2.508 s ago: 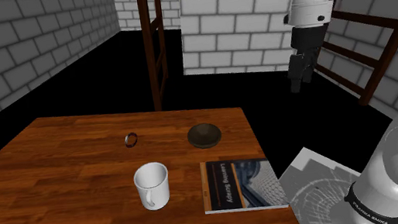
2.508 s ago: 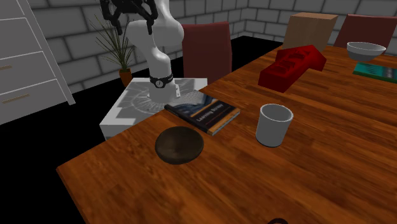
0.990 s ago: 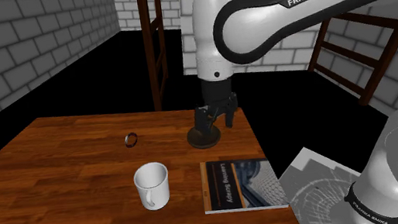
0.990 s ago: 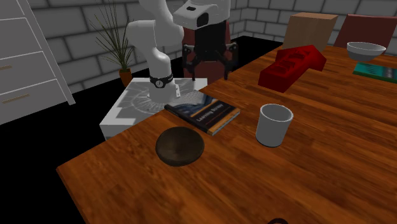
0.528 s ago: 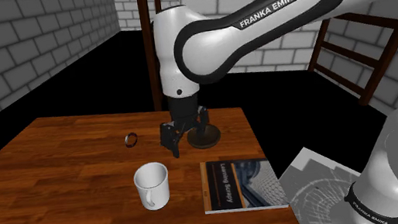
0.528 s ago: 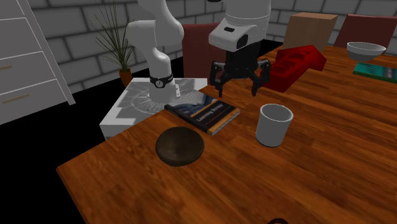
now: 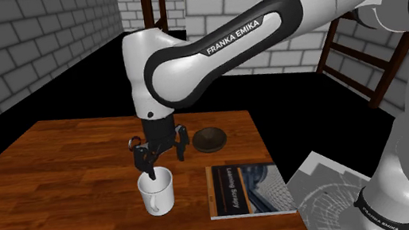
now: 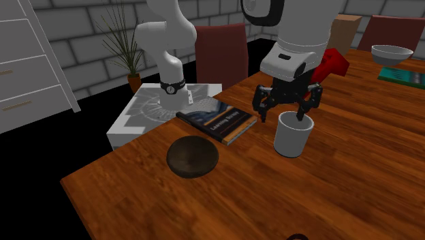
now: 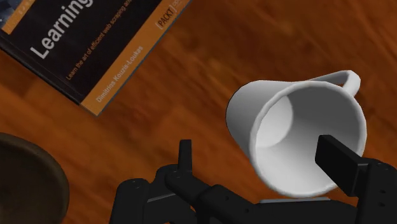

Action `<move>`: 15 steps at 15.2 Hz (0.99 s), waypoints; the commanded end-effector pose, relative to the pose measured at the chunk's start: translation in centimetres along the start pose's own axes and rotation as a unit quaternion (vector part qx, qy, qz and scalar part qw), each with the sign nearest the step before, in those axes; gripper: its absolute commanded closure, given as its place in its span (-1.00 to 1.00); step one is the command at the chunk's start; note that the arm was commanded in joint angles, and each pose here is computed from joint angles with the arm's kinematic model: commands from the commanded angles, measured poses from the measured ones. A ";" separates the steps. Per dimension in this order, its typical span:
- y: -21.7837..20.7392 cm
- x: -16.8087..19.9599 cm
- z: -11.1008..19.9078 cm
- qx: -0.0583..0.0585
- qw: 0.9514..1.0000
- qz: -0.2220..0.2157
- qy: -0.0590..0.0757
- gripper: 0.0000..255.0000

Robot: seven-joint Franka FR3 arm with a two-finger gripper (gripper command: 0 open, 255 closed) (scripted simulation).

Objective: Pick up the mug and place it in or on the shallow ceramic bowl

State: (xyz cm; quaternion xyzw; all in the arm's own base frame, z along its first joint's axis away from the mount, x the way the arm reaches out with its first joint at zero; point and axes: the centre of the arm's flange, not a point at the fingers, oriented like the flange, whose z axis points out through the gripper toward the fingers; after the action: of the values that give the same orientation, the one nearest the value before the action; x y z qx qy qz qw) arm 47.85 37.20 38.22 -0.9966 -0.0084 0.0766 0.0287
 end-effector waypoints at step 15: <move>-0.1 0.1 3.4 0.000 1.000 0.000 0.000 1.00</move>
State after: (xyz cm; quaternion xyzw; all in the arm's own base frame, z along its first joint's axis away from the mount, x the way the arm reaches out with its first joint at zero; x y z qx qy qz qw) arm 47.46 37.54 34.81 -0.9966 -0.0082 0.0764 0.0289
